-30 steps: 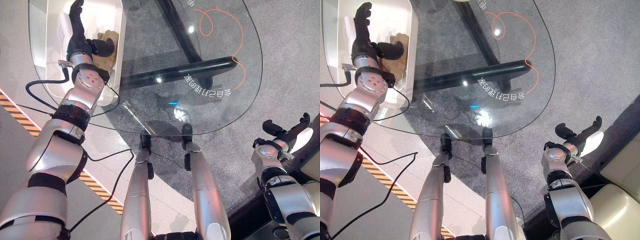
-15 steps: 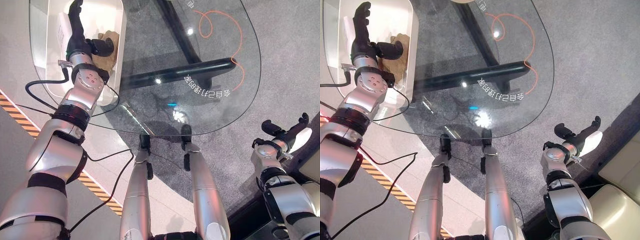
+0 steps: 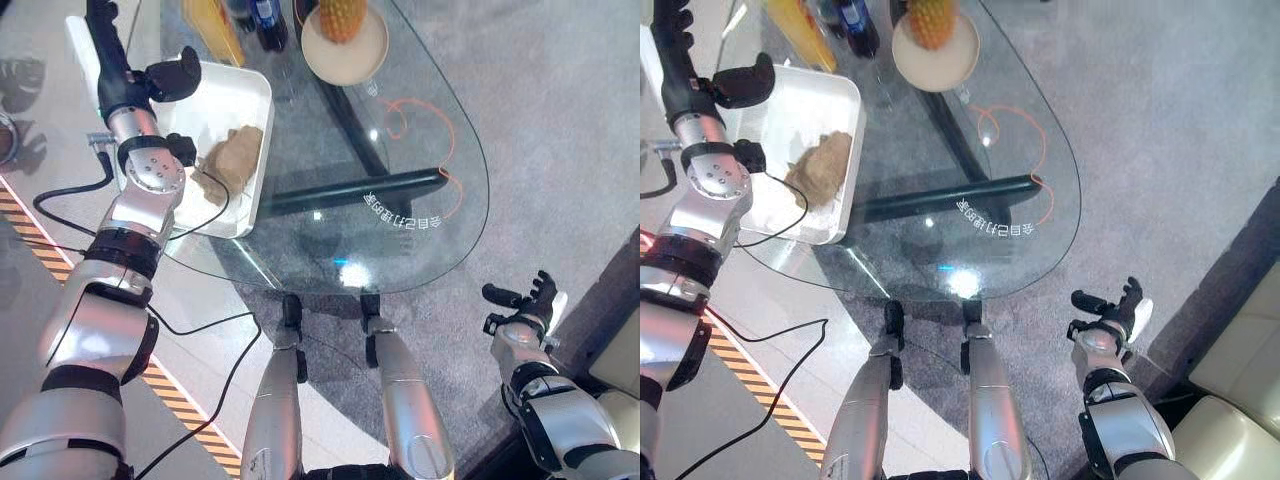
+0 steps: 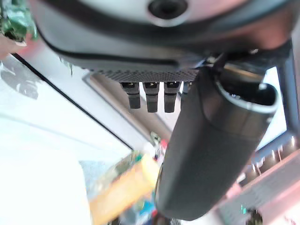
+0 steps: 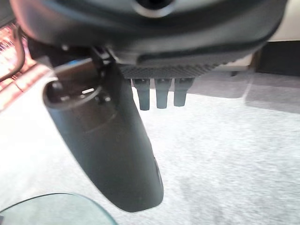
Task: Wipe the table with a cloth and put it in the basket.
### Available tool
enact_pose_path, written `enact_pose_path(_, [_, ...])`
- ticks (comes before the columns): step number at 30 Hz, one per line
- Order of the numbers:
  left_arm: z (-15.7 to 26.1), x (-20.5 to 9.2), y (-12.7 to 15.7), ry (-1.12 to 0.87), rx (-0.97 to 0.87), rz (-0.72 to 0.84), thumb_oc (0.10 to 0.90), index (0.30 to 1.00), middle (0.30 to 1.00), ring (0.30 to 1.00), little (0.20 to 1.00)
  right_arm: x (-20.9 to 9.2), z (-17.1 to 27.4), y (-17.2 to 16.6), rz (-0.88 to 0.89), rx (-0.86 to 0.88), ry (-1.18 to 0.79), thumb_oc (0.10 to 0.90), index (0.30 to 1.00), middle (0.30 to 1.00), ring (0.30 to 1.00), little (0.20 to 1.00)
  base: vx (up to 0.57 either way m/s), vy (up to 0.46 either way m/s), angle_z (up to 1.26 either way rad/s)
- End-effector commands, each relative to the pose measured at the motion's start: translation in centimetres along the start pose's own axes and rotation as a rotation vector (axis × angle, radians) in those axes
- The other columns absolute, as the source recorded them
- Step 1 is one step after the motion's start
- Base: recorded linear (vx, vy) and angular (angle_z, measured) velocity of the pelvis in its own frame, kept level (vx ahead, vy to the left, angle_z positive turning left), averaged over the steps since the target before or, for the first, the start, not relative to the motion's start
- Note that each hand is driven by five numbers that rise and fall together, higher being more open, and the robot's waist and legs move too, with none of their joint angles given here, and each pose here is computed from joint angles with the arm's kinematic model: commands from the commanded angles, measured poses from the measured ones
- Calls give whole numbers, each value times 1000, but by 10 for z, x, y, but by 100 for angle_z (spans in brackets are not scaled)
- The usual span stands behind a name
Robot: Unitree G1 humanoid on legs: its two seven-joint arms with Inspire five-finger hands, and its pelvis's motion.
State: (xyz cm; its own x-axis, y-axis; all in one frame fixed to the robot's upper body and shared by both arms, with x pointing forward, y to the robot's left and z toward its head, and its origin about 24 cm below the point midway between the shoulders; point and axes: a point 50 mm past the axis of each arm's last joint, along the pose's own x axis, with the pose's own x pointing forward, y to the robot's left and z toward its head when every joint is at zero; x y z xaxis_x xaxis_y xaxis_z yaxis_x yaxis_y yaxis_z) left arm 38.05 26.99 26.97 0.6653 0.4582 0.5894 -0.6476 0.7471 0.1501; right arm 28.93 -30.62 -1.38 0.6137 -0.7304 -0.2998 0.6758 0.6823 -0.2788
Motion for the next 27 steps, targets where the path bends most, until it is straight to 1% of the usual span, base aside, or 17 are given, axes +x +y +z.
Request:
enact_pose_path(1, [24,21,61,-145,-95,203,800,900,900,900,900,6,-25,-41,-81,-18,46,800,900,900,900,900,35,-37,-5])
enact_pose_path(6, [-20,5,91,-21,-66,226,800,900,900,900,900,-1,-58,-65,-86,-76,125,800,900,900,900,900,62,1,-2])
enact_pose_path(10, [-65,-23,119,118,-26,243,800,900,900,900,900,-11,-85,-84,-79,-133,186,800,900,900,900,900,108,24,1])
enact_pose_path(13, [-101,-54,140,236,14,215,800,900,900,900,900,-20,-105,-94,-72,-184,235,800,900,900,900,900,151,26,8])
enact_pose_path(17, [-145,-107,162,411,99,191,800,900,900,900,900,-33,-127,-103,-27,-269,293,800,900,900,900,900,126,28,9])
enact_pose_path(19, [-166,-141,171,511,167,161,800,900,900,900,900,-40,-138,-106,9,-318,321,800,900,900,900,900,100,22,6])
enact_pose_path(21, [-182,-168,178,613,191,158,800,900,900,900,900,-44,-144,-108,31,-349,338,800,900,900,900,900,89,25,4])
enact_pose_path(22, [-192,-188,181,677,237,133,800,900,900,900,900,-48,-149,-107,61,-379,353,800,900,900,900,900,91,24,1])
enact_pose_path(24, [-207,-220,187,805,270,104,800,900,900,900,900,-53,-156,-107,99,-418,381,800,900,900,900,900,76,23,0])
enact_pose_path(27, [-220,-260,192,949,323,17,800,900,900,900,900,-57,-162,-103,184,-511,385,800,900,900,900,900,36,25,4])
